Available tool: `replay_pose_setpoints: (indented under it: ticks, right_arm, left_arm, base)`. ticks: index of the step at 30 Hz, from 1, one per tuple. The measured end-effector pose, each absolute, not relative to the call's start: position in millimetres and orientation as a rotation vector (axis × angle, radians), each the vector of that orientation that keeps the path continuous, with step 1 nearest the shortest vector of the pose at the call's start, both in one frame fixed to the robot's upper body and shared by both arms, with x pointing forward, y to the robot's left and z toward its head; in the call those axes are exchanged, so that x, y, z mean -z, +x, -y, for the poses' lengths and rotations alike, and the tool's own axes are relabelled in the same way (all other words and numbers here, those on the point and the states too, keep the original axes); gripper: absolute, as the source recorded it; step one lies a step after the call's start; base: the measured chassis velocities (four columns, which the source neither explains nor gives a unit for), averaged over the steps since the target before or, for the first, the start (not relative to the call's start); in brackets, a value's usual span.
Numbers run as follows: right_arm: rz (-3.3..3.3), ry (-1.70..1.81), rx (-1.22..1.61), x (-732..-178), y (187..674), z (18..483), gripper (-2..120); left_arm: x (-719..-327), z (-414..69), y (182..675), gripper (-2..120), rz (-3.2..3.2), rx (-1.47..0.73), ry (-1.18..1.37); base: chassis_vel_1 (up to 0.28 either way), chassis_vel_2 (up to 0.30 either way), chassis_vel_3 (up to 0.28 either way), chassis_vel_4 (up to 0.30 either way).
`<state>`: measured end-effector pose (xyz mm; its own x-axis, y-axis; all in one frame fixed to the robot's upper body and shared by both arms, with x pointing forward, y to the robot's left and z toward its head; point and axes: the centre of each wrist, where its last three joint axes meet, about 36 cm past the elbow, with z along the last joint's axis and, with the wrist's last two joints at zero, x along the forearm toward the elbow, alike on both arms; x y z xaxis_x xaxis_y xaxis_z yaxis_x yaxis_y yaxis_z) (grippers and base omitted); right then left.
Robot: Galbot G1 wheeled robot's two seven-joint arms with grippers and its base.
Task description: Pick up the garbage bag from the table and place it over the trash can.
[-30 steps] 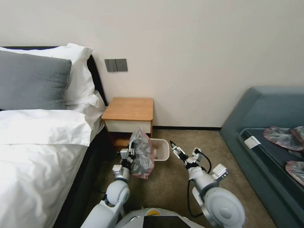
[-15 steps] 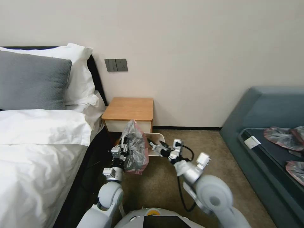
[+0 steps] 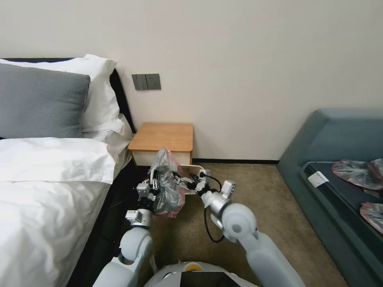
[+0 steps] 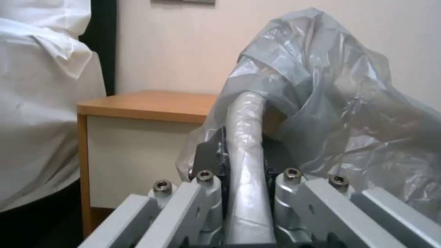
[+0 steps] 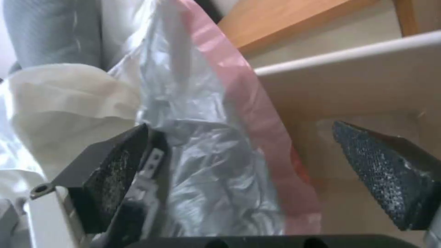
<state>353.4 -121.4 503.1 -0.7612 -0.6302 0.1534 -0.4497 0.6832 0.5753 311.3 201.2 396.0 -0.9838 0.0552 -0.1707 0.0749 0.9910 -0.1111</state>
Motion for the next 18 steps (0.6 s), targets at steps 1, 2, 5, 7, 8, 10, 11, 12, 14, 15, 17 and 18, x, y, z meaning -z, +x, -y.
replay_pose_setpoints:
  ticks: [1, 2, 5, 7, 8, 10, 11, 12, 14, 15, 17, 18]
  right_arm:
    - [2.558, 0.852, 0.737, -502, 357, 119, 100]
    - [2.557, 0.854, 0.734, -501, 359, 117, 100]
    - [2.551, 0.86, 0.725, -498, 364, 112, 100]
    - [2.549, 0.863, 0.724, -494, 369, 107, 100]
    - [2.55, 0.862, 0.727, -493, 370, 106, 100]
    - [2.551, 0.865, 0.732, -492, 372, 104, 98]
    - [2.551, 0.867, 0.735, -491, 372, 102, 95]
    - [2.55, 0.868, 0.736, -491, 373, 101, 90]
    - [2.551, 0.868, 0.735, -490, 374, 100, 87]
    - [2.551, 0.869, 0.736, -489, 374, 98, 80]
    - [2.549, 0.872, 0.739, -489, 373, 97, 72]
    - [2.548, 0.874, 0.74, -488, 373, 97, 67]
  left_arm:
    - [-397, -201, 311, 9, -2.965, 0.176, 0.099]
    - [-397, -202, 310, 9, -2.965, 0.176, 0.099]
    - [-399, -202, 309, 9, -2.961, 0.178, 0.101]
    - [-401, -203, 309, 9, -2.957, 0.181, 0.101]
    - [-402, -204, 308, 9, -2.957, 0.182, 0.099]
    - [-402, -204, 308, 9, -2.955, 0.184, 0.098]
    - [-403, -204, 308, 9, -2.955, 0.186, 0.097]
    - [-403, -205, 308, 9, -2.954, 0.19, 0.096]
    - [-404, -205, 308, 9, -2.955, 0.191, 0.096]
    - [-404, -205, 308, 9, -2.955, 0.191, 0.093]
    - [-404, -206, 308, 9, -2.956, 0.191, 0.09]
    - [-404, -206, 307, 9, -2.957, 0.191, 0.089]
  base:
    - [0.0, 0.0, 0.0, 0.0]
    - [0.0, 0.0, 0.0, 0.0]
    - [0.0, 0.0, 0.0, 0.0]
    - [0.0, 0.0, 0.0, 0.0]
    - [0.0, 0.0, 0.0, 0.0]
    - [0.0, 0.0, 0.0, 0.0]
    - [0.0, 0.0, 0.0, 0.0]
    - [0.0, 0.0, 0.0, 0.0]
    - [0.0, 0.0, 0.0, 0.0]
    - [0.0, 0.0, 0.0, 0.0]
    - [0.0, 0.0, 0.0, 0.0]
    - [0.0, 0.0, 0.0, 0.0]
